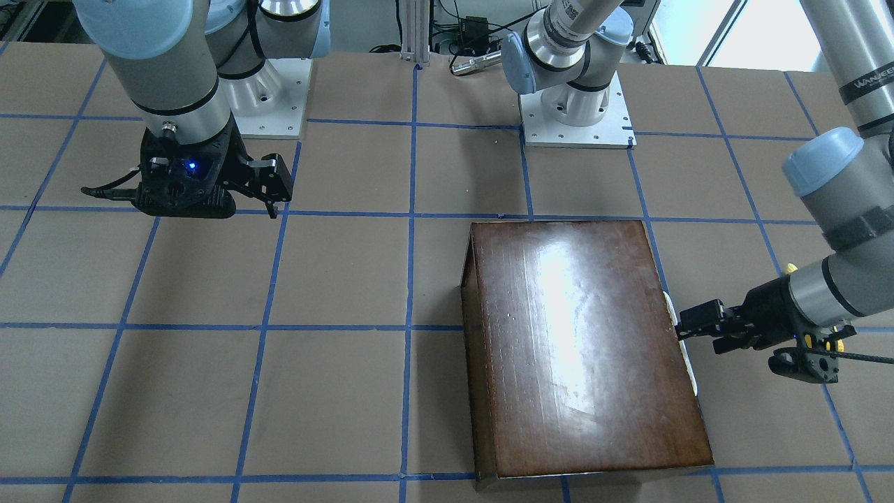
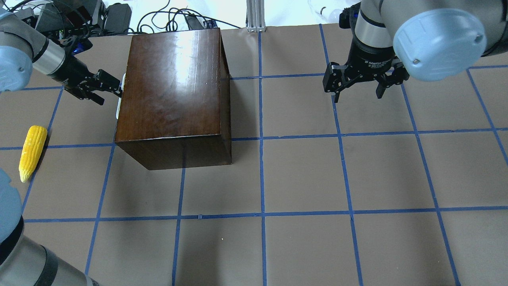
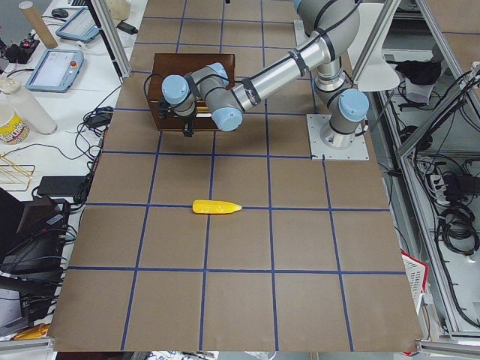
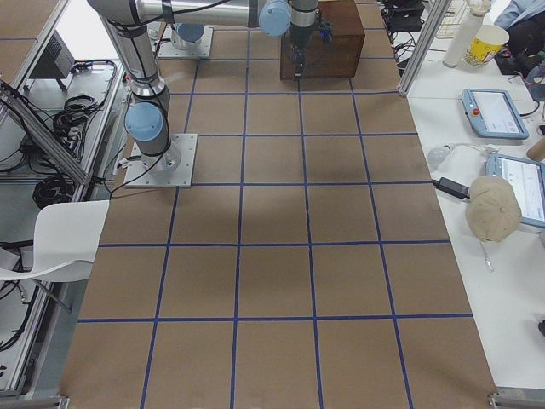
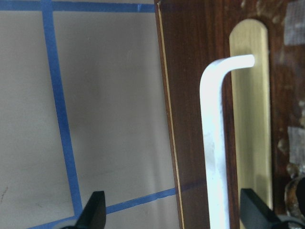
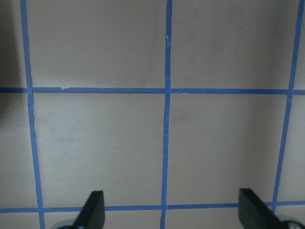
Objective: Open drawer and put corn inside
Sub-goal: 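Lower the left gripper onto the white drawer handle and grasp it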
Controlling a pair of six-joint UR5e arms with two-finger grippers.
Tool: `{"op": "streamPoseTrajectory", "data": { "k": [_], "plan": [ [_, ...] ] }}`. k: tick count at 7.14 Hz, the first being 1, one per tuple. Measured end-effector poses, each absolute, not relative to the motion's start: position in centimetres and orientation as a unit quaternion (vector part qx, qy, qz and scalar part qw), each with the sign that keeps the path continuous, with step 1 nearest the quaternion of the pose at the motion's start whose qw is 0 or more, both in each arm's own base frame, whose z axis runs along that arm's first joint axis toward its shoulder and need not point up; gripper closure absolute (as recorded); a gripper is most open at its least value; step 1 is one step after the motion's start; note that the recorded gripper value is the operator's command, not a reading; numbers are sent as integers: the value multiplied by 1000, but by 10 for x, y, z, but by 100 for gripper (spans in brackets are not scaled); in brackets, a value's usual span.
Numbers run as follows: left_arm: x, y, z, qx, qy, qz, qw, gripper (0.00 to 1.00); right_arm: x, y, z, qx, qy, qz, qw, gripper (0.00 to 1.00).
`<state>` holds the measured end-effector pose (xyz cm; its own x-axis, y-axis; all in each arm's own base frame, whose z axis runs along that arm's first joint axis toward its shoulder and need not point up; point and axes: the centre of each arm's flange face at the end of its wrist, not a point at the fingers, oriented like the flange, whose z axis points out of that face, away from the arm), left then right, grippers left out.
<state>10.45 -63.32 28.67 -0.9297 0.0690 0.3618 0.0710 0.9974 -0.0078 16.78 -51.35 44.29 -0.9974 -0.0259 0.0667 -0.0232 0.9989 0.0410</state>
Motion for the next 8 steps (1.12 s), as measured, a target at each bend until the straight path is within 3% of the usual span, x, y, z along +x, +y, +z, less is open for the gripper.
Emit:
{"op": "streamPoseTrajectory", "data": {
  "k": [8],
  "plan": [
    [107, -641, 266, -37, -979, -10, 199, 0, 168, -514, 443, 12, -999, -20, 34, 0]
  ]
}}
